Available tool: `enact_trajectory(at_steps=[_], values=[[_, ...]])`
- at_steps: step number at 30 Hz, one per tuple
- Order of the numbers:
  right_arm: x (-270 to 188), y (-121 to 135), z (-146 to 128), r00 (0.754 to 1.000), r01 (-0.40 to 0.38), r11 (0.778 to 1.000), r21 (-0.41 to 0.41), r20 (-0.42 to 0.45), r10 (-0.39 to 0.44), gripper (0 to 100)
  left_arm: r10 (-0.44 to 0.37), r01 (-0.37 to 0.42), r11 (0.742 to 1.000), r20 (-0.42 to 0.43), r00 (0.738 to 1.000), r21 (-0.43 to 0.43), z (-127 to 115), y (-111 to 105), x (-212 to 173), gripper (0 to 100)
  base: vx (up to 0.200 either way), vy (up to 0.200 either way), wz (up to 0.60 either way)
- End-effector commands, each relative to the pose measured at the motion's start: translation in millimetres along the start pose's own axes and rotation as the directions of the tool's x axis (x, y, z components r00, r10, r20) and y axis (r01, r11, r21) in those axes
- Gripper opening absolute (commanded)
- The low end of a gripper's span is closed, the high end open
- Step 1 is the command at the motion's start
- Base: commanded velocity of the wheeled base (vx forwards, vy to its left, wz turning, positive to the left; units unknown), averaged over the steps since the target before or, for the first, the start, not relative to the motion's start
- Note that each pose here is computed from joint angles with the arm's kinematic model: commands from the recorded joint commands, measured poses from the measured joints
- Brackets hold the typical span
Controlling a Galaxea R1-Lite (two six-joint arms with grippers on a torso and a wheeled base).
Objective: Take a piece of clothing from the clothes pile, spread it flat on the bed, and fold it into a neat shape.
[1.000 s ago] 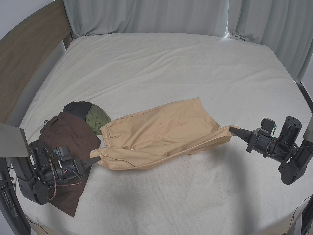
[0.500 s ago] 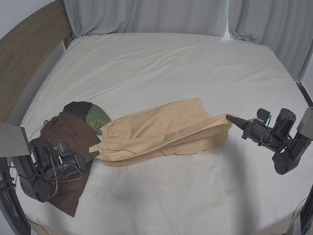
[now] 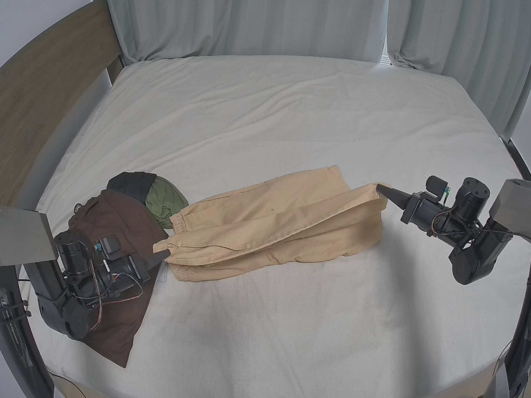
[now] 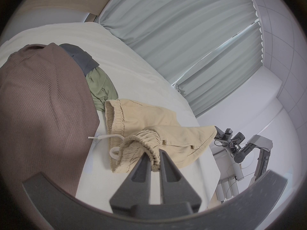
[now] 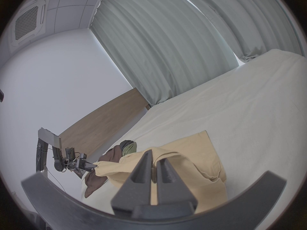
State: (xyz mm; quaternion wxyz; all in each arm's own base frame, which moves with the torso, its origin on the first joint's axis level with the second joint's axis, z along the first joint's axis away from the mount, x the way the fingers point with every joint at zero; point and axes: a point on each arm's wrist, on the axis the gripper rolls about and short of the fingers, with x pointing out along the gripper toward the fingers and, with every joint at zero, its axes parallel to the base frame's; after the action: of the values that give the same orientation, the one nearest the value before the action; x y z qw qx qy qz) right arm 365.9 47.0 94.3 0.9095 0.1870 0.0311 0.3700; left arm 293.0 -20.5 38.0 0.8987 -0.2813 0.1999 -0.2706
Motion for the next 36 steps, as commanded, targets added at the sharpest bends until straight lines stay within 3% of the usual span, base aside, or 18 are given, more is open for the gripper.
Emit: enact_trajectory(at_steps=[1,10,24,36], values=[[8.9,-11.9,-9.4,1.0,0.003,1.0,0.007,-0.007,-0.003,0,-0.007,0.007,1.0,0.001,1.0,0.003,0.4,0.7,4.7,0,0.0,0.0,0.0],[25.6,-24.0,-10.0,1.0,-0.017,0.998,0.06,0.021,0.015,0,0.015,-0.014,1.0,0.035,0.999,-0.016,0.4,5.7,30.7,0,0.0,0.0,0.0],[52.1,-49.8,-12.5,1.0,-0.015,0.998,0.068,0.025,0.014,0,0.059,-0.058,0.998,0.071,0.996,-0.025,-0.7,16.0,47.7,0,0.0,0.0,0.0],[60.5,-57.2,-12.9,1.0,-0.012,0.997,0.072,0.019,0.011,0,0.069,-0.066,0.997,0.095,0.993,-0.04,0.6,24.3,60.2,0,0.0,0.0,0.0]])
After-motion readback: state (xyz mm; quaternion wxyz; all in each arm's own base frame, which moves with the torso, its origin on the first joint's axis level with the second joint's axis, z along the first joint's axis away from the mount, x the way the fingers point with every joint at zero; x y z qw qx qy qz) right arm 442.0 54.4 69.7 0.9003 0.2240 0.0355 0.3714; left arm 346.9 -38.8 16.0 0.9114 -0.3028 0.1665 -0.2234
